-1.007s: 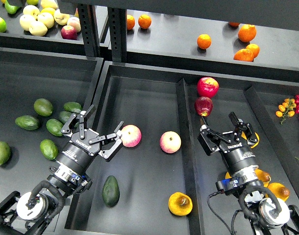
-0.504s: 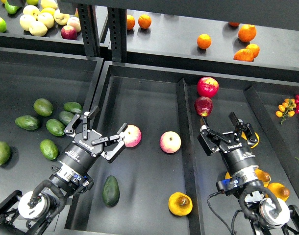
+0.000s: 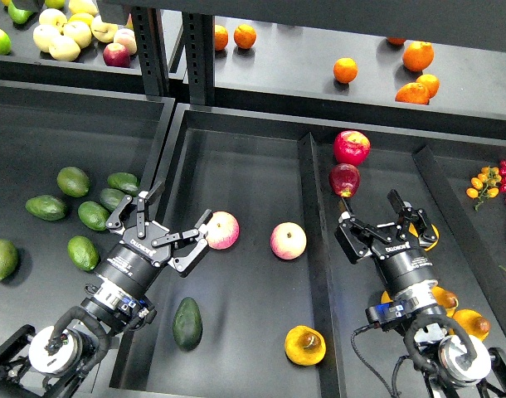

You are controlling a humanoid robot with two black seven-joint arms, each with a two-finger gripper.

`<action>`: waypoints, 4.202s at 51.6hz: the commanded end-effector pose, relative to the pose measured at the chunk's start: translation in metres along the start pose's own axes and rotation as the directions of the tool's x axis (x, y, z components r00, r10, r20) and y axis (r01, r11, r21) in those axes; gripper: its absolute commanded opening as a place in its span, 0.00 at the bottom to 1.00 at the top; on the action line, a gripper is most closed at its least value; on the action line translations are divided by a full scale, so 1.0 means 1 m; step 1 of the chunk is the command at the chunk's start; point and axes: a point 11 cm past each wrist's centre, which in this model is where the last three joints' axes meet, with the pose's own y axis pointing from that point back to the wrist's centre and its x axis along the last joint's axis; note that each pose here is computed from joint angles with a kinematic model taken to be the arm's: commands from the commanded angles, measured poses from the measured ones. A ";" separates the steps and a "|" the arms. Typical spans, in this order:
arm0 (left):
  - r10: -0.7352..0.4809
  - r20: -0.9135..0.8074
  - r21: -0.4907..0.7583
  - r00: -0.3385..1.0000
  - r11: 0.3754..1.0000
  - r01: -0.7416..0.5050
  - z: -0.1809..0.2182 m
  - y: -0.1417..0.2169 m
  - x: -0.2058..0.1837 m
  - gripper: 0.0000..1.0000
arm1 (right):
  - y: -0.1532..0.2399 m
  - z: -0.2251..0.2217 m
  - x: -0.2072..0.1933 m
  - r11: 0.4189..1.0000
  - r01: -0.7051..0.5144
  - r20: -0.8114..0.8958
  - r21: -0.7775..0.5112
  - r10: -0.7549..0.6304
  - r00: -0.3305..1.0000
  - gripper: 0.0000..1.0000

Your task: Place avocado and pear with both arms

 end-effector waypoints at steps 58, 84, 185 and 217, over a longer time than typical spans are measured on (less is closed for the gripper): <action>-0.027 0.224 0.240 0.974 0.970 -0.029 -0.018 -0.017 -0.008 0.99 | 0.000 -0.005 0.003 1.000 -0.029 0.005 0.012 0.029 1.000 1.00; -0.251 0.740 0.625 0.624 0.598 -0.501 0.021 -0.025 -0.021 0.99 | -0.022 -0.025 -0.013 0.998 -0.036 -0.007 0.045 0.036 0.999 1.00; -0.869 0.487 0.087 0.091 -0.056 -0.995 -0.005 -0.066 0.064 0.99 | -0.050 -0.056 -0.037 0.994 -0.012 -0.007 0.106 0.013 1.000 1.00; -0.840 0.528 0.088 0.126 -0.094 -0.992 -0.009 -0.045 0.095 0.98 | -0.049 -0.057 -0.036 0.994 -0.015 -0.006 0.107 0.016 1.000 1.00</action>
